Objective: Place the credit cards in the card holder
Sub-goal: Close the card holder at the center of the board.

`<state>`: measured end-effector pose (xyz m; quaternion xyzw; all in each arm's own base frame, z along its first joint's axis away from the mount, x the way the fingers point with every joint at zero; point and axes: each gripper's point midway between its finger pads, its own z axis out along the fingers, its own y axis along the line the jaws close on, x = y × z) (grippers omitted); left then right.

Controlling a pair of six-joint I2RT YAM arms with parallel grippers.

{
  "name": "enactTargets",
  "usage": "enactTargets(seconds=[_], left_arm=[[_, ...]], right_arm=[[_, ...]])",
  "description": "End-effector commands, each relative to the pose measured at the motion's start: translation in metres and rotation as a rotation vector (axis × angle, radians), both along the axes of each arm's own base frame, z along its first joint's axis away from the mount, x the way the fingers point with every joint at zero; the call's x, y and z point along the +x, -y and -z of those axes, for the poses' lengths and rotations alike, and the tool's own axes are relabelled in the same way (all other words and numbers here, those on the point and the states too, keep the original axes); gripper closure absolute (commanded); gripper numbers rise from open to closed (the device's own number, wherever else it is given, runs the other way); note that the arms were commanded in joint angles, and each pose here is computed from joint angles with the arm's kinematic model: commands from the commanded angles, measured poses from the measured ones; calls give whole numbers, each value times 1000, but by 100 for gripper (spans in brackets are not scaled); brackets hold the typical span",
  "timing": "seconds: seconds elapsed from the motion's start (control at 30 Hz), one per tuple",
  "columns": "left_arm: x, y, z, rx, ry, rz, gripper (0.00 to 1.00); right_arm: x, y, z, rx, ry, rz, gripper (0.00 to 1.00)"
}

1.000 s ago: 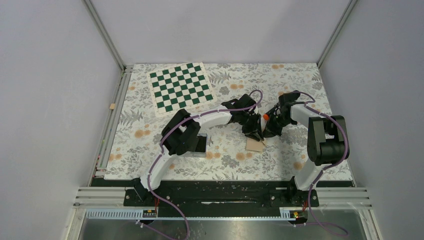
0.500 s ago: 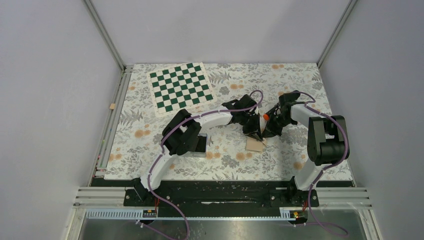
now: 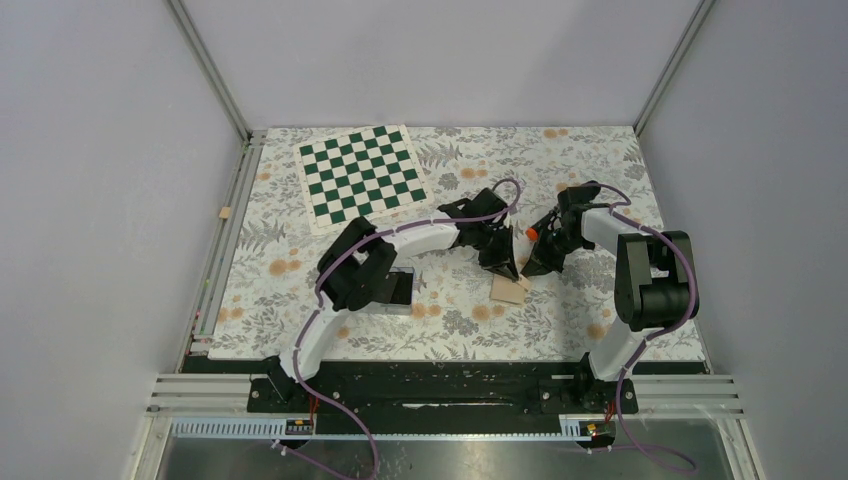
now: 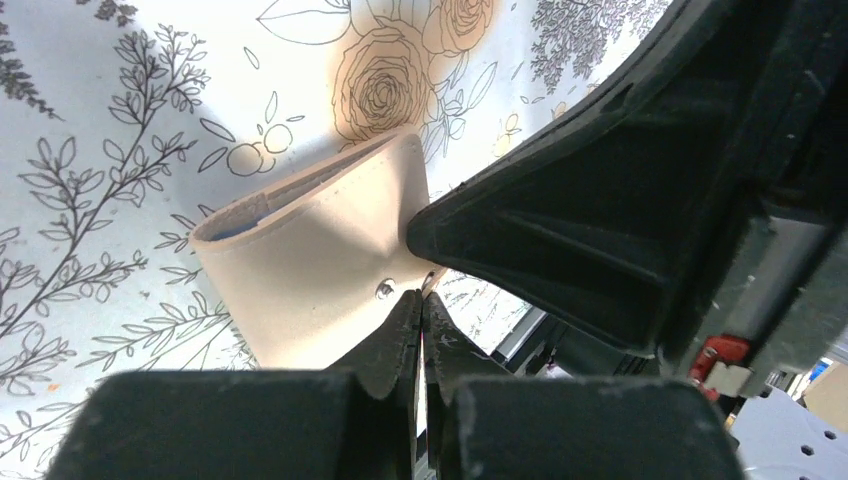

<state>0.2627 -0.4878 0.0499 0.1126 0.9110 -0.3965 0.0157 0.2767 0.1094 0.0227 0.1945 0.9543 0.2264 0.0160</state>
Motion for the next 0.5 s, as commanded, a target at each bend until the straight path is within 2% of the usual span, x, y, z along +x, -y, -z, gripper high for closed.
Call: enactTargets(seconds=[0.0,0.47], left_arm=[[18,2,-48,-82,126,-27,100],[24,-16,-27,-13,103,-56,100]], right_arm=[[1,1,-13,1,15,0,100],[2,1,-13,7,18,-6,100]])
